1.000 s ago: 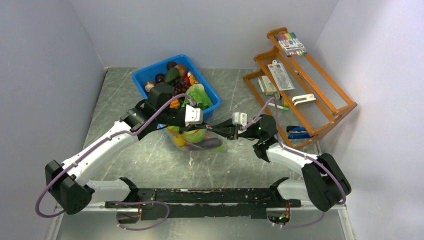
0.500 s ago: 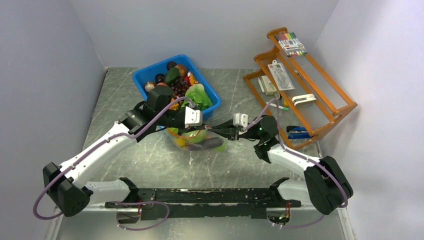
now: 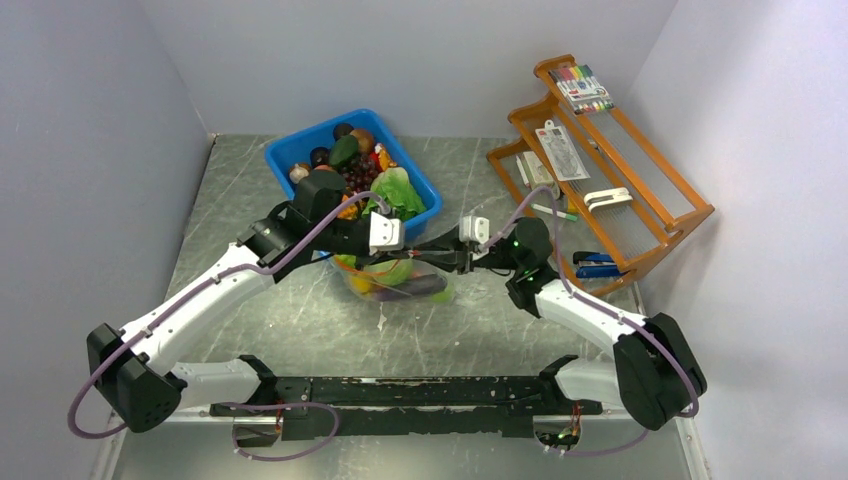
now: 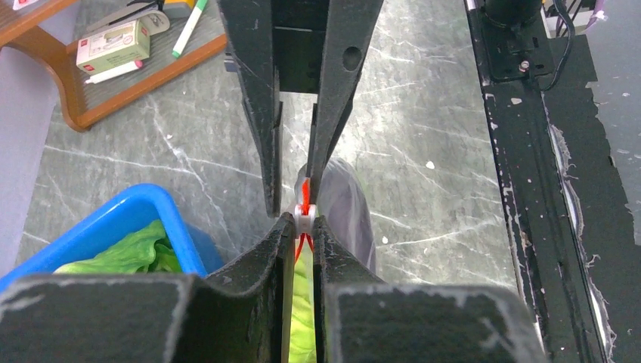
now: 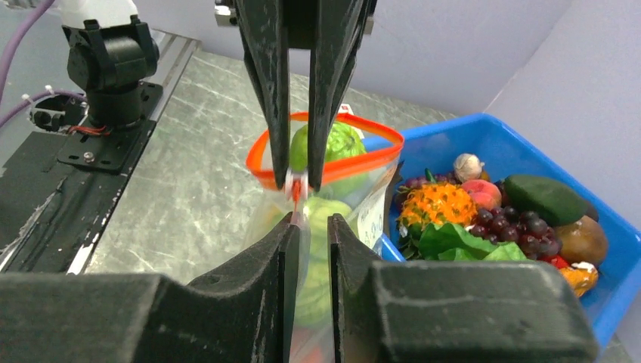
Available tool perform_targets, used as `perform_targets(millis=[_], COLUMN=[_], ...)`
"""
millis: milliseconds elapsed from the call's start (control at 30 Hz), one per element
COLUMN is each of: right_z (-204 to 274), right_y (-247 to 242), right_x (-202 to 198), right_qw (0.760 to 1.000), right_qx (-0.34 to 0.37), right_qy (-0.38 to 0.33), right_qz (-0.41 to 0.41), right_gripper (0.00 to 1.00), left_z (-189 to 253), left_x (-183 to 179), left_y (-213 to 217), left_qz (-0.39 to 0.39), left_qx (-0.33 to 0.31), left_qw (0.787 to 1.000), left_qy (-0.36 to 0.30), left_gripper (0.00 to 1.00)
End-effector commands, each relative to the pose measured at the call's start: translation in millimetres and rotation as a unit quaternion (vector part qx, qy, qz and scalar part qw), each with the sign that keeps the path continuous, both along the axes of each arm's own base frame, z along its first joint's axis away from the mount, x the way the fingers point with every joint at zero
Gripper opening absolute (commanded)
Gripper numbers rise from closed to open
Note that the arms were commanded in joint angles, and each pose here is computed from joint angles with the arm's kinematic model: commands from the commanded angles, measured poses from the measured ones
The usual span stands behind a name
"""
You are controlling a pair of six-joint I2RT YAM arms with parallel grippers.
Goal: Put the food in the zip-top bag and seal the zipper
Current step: Zip the zipper food storage bag at the center of the board.
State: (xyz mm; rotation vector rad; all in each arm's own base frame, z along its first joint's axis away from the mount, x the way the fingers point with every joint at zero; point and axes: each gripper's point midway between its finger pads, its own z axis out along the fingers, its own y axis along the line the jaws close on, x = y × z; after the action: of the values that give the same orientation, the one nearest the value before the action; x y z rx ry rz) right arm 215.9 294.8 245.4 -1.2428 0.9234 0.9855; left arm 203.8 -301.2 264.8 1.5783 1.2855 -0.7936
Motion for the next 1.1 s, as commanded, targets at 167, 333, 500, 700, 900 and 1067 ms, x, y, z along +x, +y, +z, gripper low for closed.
perform_targets(millis=[167, 333, 500, 700, 900, 1067], right_z=[8, 17, 17, 11, 10, 12], right_y=[9, 5, 8, 12, 14, 10], right_x=[-1, -2, -7, -8, -9, -2], right_qw=[1.000, 1.000, 1.000, 1.000, 1.000, 1.000], right_qx=[-0.013, 0.006, 0.015, 0.008, 0.008, 0.023], right_qy=[-0.017, -0.025, -0.019, -0.013, -0.011, -0.009], right_qz=[0.008, -0.007, 0.007, 0.014, 0.017, -0.017], right_gripper=[0.00, 0.00, 0.00, 0.00, 0.00, 0.00], left_z=[-4, -4, -7, 1, 9, 1], left_x=[-2, -4, -1, 2, 2, -1], left_y=[-3, 1, 0, -2, -4, 1], left_qz=[-0.012, 0.000, 0.001, 0.003, -0.002, 0.001], left_qx=[0.004, 0.008, 0.009, 0.001, -0.008, 0.002], left_qw=[1.000, 1.000, 1.000, 1.000, 1.000, 1.000], left_qy=[0.014, 0.024, 0.023, 0.011, 0.006, 0.009], left_gripper=[0.07, 0.31, 0.46, 0.47, 0.09, 0.07])
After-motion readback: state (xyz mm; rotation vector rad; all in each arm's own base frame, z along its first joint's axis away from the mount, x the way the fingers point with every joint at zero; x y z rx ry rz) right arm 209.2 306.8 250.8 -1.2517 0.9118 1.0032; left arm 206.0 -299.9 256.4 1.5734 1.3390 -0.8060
